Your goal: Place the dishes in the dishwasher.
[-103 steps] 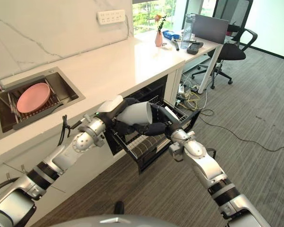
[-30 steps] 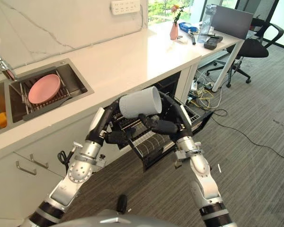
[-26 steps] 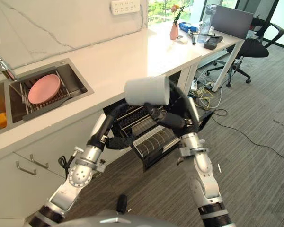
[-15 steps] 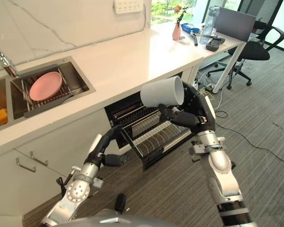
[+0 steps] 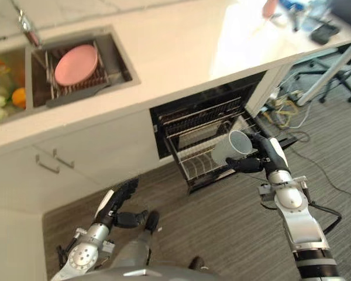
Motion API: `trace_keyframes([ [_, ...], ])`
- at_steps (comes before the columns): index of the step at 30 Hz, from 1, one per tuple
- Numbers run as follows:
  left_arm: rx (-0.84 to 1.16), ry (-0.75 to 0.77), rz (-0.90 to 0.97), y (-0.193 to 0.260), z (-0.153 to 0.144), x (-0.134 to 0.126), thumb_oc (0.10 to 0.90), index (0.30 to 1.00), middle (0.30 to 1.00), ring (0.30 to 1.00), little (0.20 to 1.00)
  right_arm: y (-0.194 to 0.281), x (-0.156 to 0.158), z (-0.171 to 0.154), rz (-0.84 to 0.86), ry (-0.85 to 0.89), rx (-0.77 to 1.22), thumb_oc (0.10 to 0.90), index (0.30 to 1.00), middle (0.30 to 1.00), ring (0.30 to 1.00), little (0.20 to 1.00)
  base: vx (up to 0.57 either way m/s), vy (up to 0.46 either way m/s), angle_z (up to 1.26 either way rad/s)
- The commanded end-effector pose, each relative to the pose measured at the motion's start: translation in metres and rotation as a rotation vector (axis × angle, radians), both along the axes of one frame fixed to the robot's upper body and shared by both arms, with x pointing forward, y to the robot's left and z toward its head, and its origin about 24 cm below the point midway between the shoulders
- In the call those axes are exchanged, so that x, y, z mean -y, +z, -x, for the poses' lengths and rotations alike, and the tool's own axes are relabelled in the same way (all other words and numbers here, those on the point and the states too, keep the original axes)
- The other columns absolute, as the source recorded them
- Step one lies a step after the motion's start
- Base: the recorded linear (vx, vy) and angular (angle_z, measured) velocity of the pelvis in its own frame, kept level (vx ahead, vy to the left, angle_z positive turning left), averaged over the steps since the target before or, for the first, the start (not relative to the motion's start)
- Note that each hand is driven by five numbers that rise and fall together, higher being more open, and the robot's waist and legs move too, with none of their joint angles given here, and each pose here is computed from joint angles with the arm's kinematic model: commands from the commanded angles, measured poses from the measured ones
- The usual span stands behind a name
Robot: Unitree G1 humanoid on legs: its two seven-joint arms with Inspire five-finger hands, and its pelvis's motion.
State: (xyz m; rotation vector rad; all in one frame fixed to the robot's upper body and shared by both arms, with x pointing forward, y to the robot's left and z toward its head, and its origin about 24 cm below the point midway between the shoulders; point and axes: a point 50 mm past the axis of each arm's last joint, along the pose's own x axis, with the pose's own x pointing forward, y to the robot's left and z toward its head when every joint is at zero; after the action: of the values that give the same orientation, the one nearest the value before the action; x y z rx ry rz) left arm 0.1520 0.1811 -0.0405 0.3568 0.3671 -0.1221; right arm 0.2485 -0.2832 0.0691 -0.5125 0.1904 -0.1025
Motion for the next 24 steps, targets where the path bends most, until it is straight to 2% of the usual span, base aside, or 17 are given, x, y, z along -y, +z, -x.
trace_keyframes([
  [1, 0.217, -0.076, 0.005, 0.036, -0.033, 0.000, 0.800, 0.900, 0.900, 0.900, 0.900, 0.074, 0.008, -0.034, 0.160, 0.024, 0.249, 0.400, 0.300, 0.300, 0.300, 0.300, -0.08, 0.008, 0.09],
  [7, 0.211, -0.005, -0.029, 0.032, -0.037, -0.018, 0.800, 0.900, 0.900, 0.900, 0.900, 0.049, 0.019, -0.057, 0.191, -0.003, 0.065, 0.400, 0.300, 0.300, 0.300, 0.300, -0.05, -0.003, 0.06],
  [14, 0.189, 0.074, -0.053, 0.028, -0.044, -0.035, 0.800, 0.900, 0.900, 0.900, 0.900, 0.032, 0.004, -0.078, 0.204, 0.025, -0.046, 0.400, 0.300, 0.300, 0.300, 0.300, -0.02, -0.007, 0.03],
  [15, 0.176, 0.071, -0.063, 0.026, -0.043, -0.038, 0.800, 0.900, 0.900, 0.900, 0.900, 0.029, -0.001, -0.081, 0.212, 0.051, -0.084, 0.543, 0.514, 0.514, 0.514, 0.514, 0.00, 0.000, 0.00],
  [17, 0.172, 0.063, -0.069, 0.025, -0.043, -0.038, 0.800, 0.900, 0.900, 0.900, 0.900, 0.029, -0.002, -0.082, 0.214, 0.060, -0.098, 0.543, 0.514, 0.514, 0.514, 0.514, 0.00, 0.000, 0.00],
  [18, 0.168, 0.064, -0.071, 0.025, -0.043, -0.039, 0.800, 0.900, 0.900, 0.900, 0.900, 0.028, -0.005, -0.082, 0.211, 0.069, -0.105, 0.800, 0.900, 0.900, 0.900, 0.900, 0.00, 0.000, 0.00],
  [24, 0.148, 0.055, -0.083, 0.020, -0.044, -0.037, 0.800, 0.900, 0.900, 0.900, 0.900, 0.029, -0.008, -0.078, 0.212, 0.074, -0.086, 0.800, 0.900, 0.900, 0.900, 0.900, 0.00, 0.000, 0.00],
])
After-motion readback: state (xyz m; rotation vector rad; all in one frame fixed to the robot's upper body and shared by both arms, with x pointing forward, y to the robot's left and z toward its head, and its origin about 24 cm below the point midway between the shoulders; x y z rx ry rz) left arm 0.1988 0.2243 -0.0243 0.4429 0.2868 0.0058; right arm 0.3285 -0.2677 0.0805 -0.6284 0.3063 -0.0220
